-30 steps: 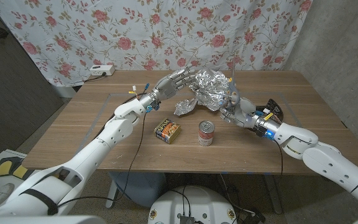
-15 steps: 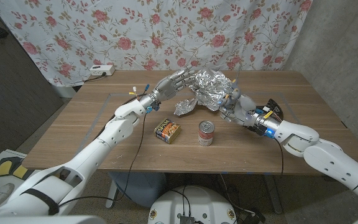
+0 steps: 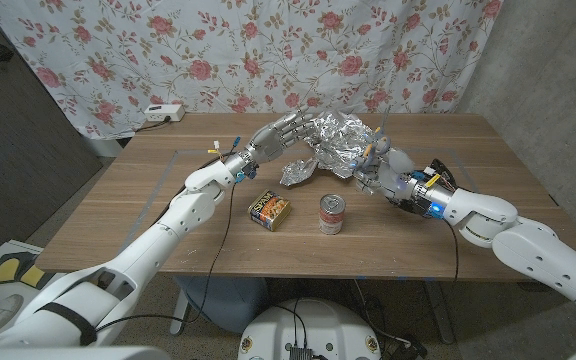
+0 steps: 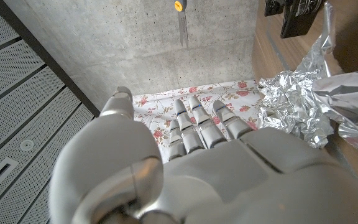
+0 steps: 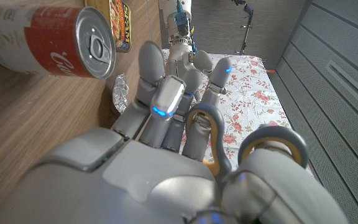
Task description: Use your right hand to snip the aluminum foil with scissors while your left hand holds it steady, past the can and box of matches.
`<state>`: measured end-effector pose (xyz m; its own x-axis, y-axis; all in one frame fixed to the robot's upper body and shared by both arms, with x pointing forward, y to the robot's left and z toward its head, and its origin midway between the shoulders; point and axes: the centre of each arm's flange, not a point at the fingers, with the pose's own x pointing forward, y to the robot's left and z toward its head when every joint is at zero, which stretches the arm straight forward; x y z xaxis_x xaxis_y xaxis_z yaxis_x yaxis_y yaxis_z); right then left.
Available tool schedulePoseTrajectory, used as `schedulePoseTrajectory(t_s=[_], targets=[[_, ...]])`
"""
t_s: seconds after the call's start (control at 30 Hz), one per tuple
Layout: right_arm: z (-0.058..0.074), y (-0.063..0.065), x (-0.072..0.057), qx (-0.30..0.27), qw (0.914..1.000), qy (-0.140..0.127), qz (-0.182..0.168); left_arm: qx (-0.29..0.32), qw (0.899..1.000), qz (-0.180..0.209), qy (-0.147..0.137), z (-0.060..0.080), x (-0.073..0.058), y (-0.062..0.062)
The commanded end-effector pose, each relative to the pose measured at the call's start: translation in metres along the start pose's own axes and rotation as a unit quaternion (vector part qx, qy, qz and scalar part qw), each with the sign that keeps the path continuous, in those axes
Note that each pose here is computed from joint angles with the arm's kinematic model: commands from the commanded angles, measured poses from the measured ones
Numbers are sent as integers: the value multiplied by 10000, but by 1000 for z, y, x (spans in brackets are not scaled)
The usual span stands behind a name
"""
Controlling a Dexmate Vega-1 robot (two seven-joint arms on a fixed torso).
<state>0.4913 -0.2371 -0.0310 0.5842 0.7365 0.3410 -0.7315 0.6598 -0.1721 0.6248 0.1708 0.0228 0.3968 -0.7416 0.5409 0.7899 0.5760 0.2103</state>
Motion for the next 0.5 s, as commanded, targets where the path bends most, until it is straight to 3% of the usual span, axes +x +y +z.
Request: schedulePoseTrajectory(t_s=[0.03, 0.5], targets=[[13, 5, -1, -327, 9994, 122, -4, -33, 10000, 2, -33, -1, -1, 1], [23, 11, -4, -821, 9954, 486, 27, -93, 9999, 36, -24, -4, -7, 2]])
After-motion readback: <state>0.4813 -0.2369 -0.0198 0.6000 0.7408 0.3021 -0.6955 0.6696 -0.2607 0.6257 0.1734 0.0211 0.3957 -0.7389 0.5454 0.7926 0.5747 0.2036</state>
